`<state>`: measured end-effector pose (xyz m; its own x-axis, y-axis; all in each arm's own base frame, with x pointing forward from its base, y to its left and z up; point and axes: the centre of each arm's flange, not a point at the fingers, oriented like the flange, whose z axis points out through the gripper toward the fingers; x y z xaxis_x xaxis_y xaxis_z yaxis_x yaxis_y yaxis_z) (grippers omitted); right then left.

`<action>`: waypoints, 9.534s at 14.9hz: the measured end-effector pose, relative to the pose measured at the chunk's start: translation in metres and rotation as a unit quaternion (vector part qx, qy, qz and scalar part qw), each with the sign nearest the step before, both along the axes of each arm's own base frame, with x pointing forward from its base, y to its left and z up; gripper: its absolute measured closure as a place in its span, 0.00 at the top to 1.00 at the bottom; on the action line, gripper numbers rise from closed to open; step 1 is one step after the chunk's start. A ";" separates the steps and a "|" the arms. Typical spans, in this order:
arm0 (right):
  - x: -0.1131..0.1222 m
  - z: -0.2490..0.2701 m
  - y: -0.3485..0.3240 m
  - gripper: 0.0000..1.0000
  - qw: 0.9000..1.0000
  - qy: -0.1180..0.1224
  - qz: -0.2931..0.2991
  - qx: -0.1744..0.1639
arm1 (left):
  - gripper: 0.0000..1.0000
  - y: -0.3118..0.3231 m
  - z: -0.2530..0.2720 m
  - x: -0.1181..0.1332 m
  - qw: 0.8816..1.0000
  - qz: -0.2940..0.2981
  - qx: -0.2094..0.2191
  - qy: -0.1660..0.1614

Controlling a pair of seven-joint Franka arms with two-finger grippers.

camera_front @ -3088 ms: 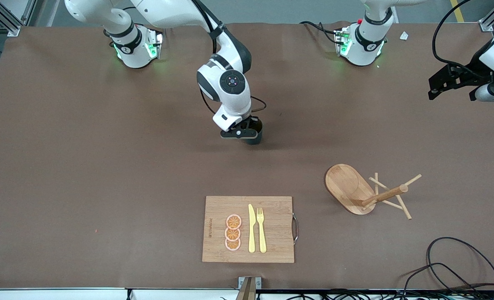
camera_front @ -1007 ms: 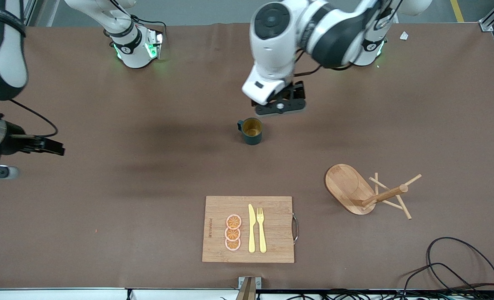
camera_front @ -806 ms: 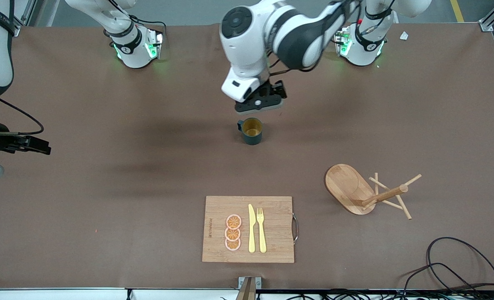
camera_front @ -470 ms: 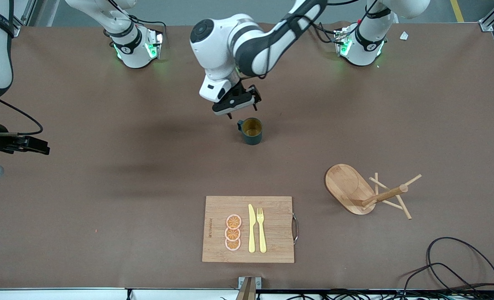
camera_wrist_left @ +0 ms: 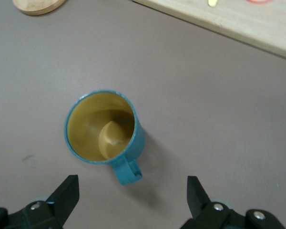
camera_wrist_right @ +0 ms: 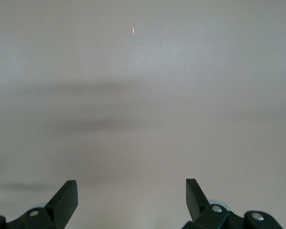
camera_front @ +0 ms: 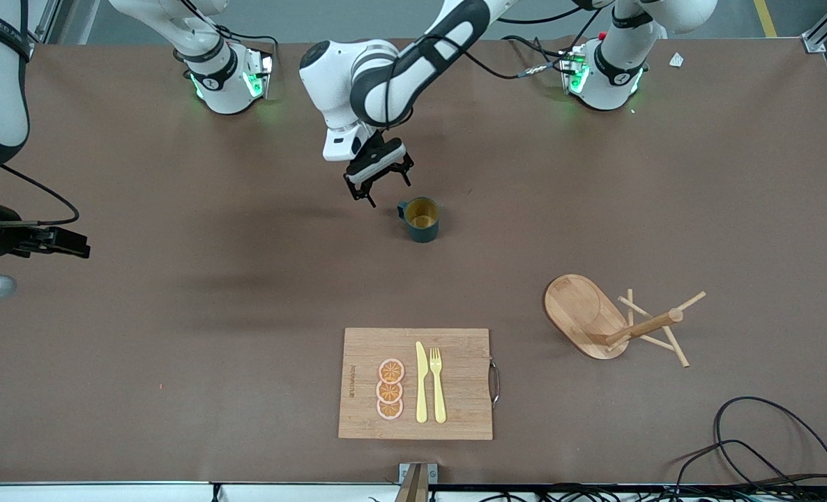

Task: Pass cup and hang on rack

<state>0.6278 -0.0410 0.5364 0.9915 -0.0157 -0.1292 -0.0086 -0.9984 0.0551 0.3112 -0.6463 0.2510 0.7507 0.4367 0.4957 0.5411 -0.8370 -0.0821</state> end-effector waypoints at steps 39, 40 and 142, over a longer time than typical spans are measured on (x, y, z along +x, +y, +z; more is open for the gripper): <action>-0.116 0.126 0.008 1.00 0.999 -0.040 -0.025 0.021 | 0.21 0.010 -0.014 0.041 0.984 0.107 0.014 -0.138; -0.116 0.126 0.007 1.00 0.999 -0.038 -0.026 0.021 | 0.21 0.019 0.008 0.061 0.987 0.114 0.007 -0.116; -0.126 0.137 0.000 1.00 0.999 -0.027 0.021 0.039 | 1.00 0.510 0.375 0.284 0.949 -0.175 -0.105 0.239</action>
<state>0.5023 -0.0414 0.6733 0.9966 0.0344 -0.0753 0.0328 -0.9992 -0.0222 0.5956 -0.1364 0.6262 0.9852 0.1710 -0.0091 0.1702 -0.9836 -0.0597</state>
